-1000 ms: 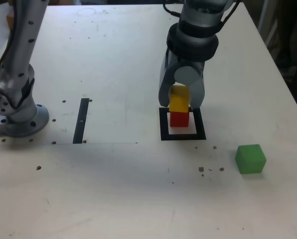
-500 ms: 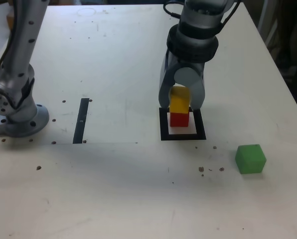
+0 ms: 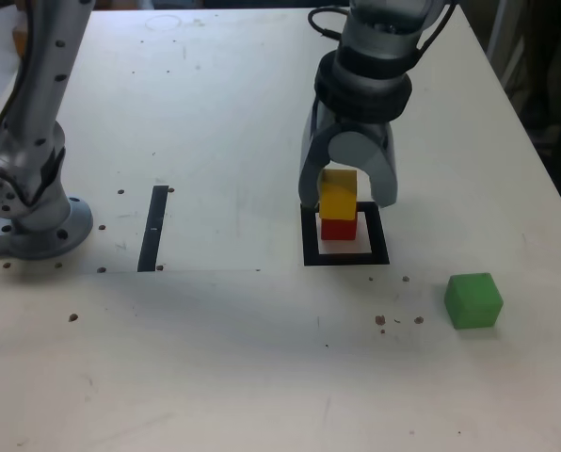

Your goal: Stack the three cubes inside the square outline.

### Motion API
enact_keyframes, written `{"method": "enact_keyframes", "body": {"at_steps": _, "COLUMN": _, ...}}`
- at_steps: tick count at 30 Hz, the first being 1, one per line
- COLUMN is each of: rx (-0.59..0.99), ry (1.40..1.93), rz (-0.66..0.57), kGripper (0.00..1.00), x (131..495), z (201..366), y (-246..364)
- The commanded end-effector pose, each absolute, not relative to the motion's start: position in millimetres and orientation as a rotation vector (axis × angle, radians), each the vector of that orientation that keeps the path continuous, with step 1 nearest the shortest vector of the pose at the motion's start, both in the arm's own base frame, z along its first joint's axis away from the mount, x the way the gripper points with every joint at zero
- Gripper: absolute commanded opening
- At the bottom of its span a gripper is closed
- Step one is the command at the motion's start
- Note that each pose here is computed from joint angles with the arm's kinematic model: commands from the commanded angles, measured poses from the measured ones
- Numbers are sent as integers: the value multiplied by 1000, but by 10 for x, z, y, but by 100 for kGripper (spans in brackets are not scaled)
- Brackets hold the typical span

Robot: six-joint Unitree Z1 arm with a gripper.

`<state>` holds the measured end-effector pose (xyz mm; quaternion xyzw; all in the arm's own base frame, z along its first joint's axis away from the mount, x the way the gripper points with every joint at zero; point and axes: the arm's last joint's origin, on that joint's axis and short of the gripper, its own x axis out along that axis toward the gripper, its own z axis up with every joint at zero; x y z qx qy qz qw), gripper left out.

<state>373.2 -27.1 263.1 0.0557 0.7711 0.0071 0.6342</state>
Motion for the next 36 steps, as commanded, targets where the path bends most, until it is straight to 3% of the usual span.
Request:
{"method": "enact_keyframes", "body": {"at_steps": 1, "rx": 124, "ry": 1737, "rz": 27, "kGripper": 99, "x": 3709, "z": 2729, "y": -266}}
{"method": "enact_keyframes", "body": {"at_steps": 8, "rx": 126, "ry": 1699, "rz": 58, "kGripper": 99, "x": 3686, "z": 2927, "y": -405}}
{"method": "enact_keyframes", "body": {"at_steps": 16, "rx": 150, "ry": 1672, "rz": 52, "kGripper": 99, "x": 3813, "z": 2953, "y": -733}}
{"method": "enact_keyframes", "body": {"at_steps": 36, "rx": 168, "ry": 1625, "rz": 9, "kGripper": 98, "x": 4368, "z": 2610, "y": -1504}}
